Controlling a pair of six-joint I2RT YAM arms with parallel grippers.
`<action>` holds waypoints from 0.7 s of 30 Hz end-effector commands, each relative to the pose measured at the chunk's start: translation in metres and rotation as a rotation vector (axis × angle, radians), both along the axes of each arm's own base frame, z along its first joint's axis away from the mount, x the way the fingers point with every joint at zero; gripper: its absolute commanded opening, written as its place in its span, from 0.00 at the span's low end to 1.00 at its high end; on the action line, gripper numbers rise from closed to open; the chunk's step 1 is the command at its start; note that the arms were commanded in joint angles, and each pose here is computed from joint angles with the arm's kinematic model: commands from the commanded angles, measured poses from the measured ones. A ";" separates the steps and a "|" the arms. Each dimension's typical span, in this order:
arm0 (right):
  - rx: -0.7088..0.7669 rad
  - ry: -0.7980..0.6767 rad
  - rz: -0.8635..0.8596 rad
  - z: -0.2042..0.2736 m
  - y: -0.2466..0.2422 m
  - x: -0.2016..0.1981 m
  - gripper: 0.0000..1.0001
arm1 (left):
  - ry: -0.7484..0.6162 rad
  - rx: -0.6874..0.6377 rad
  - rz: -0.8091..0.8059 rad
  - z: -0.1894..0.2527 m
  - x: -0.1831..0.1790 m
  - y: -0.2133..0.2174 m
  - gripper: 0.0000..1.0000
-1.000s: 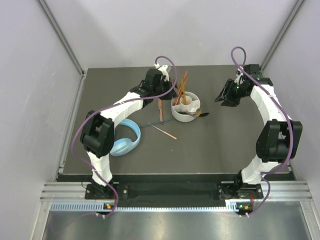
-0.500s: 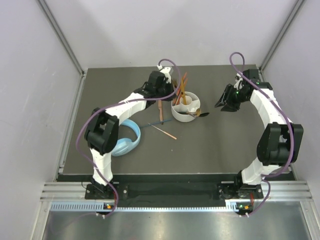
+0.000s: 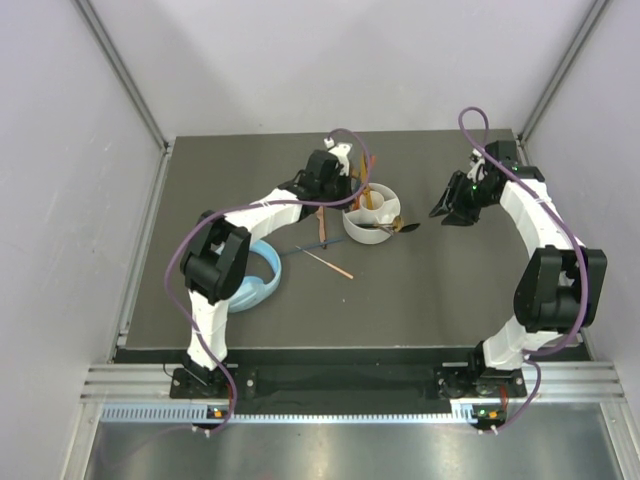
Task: Sort the eating utensils into containers
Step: Place the chopstick in the container.
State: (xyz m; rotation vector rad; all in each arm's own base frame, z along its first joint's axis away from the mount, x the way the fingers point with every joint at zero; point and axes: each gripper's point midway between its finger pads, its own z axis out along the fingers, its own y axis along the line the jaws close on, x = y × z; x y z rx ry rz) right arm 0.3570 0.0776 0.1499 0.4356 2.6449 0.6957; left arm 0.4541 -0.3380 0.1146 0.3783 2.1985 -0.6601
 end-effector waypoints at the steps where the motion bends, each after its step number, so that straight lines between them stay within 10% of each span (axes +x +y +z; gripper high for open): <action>1: -0.001 -0.075 0.015 0.019 0.001 0.003 0.44 | -0.078 -0.015 0.013 0.024 0.015 -0.002 0.00; 13: -0.024 -0.077 0.014 0.012 -0.002 0.006 0.45 | -0.158 -0.074 0.169 0.133 0.008 0.057 0.45; 21: -0.020 -0.074 0.011 0.008 -0.002 0.011 0.45 | 0.023 -0.009 0.298 0.120 -0.025 0.112 0.43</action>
